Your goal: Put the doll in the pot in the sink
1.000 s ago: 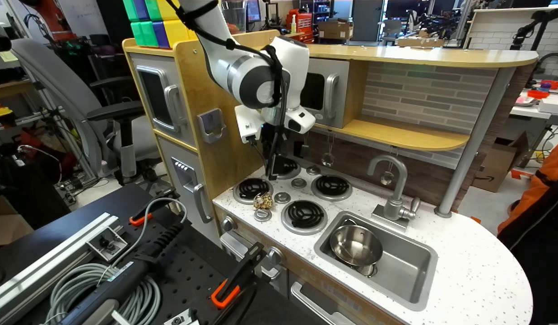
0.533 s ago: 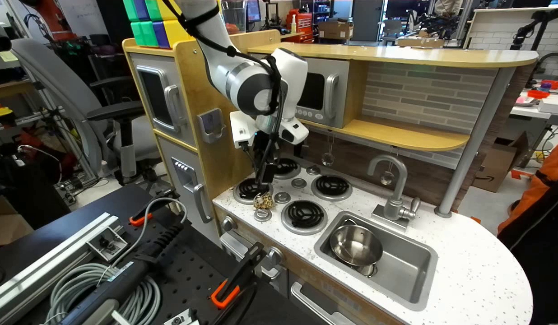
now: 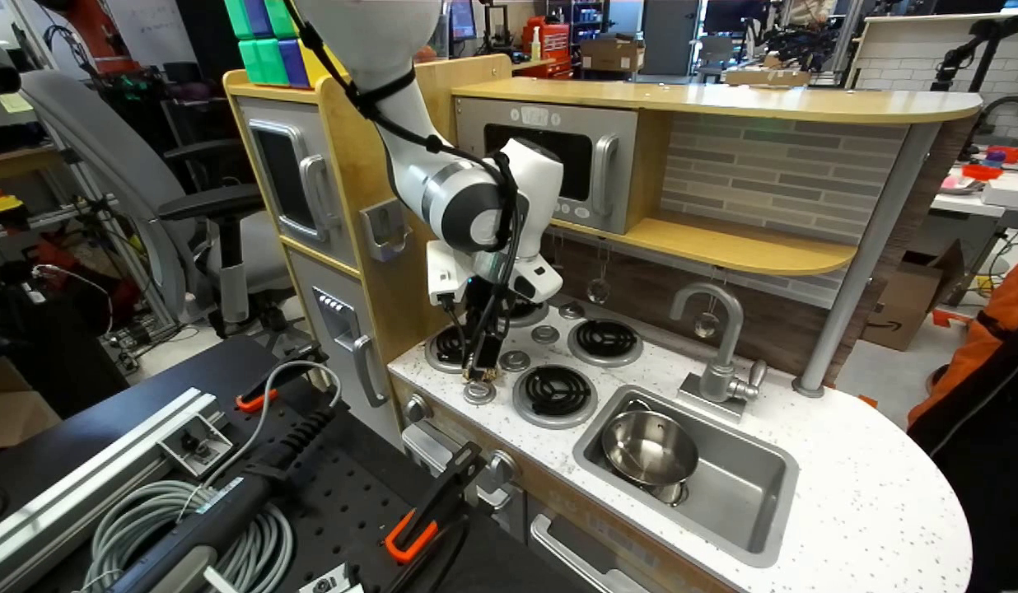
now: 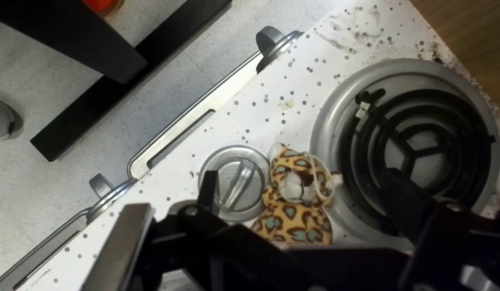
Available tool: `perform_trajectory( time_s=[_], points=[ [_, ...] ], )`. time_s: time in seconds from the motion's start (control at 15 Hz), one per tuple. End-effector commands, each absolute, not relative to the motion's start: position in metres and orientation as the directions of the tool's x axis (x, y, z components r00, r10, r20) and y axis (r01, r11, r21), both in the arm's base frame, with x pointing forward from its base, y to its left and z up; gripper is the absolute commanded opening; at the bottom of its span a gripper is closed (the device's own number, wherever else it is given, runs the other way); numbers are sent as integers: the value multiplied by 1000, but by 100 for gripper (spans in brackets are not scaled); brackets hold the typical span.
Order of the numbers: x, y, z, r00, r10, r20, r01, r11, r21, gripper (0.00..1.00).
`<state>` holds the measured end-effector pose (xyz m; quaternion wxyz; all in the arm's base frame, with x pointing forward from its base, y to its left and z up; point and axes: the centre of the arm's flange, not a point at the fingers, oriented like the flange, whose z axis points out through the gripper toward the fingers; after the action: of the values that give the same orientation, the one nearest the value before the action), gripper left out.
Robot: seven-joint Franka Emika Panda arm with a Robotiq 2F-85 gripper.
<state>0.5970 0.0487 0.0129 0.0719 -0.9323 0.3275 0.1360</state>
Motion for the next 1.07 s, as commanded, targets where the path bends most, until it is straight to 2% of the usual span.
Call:
perform_trajectory(
  time_s=[0.0,0.2,0.27,0.33,0.4,0.8,1.0],
  points=[
    [620,62,-14,741,-618,-263,-646,-763,-26,100],
    [627,68,-25,738,-627,-250,-651,-759,-15,99],
    [628,68,-27,735,-632,-245,-654,-756,-14,74],
    [629,66,-28,730,-639,-241,-660,-751,-7,74],
    [631,66,-26,732,-639,-236,-659,-752,-10,69],
    [636,64,-17,731,-644,-228,-667,-744,-36,21],
    [632,50,-2,724,-651,-228,-677,-734,-52,2]
  ],
)
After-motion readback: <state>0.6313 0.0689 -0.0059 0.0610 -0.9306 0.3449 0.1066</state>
